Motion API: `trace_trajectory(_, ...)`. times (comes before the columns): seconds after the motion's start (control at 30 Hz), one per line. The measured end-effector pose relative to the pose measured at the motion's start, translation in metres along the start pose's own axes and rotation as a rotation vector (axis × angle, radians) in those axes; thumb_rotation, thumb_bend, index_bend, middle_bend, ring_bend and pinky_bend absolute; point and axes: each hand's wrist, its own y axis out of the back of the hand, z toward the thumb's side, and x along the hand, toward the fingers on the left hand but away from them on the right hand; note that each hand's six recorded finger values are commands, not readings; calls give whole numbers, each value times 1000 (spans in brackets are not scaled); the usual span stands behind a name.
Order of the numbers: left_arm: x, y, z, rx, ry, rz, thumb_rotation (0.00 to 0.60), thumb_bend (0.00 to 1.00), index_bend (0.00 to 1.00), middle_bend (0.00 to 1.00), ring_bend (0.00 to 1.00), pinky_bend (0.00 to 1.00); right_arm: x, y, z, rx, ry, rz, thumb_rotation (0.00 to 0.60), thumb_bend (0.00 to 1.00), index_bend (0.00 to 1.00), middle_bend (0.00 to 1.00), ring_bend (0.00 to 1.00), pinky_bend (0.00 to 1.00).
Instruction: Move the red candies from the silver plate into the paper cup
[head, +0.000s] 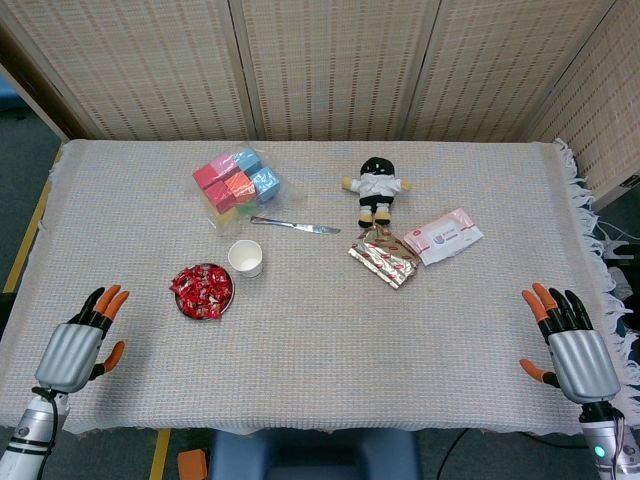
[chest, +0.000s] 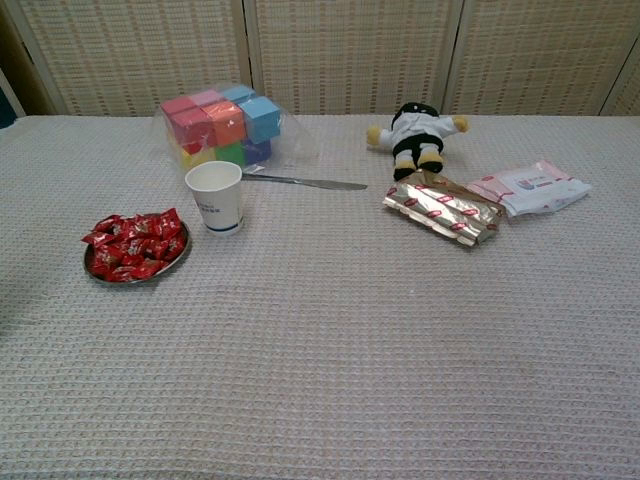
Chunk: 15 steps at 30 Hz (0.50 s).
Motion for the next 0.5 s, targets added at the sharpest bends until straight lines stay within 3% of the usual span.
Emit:
trace_trajectory(0.17, 52, -13, 25, 70, -30, -57, 600, 423, 0, 0, 3, 696, -2, -4, 1, 9, -12, 14, 600, 0, 0, 0, 0, 0)
trace_trajectory(0.5, 106, -36, 74, 129, -78, -162, 600, 417, 0, 0, 35, 842, -2, -5, -2, 11, -22, 26, 600, 0, 0, 0, 0, 0)
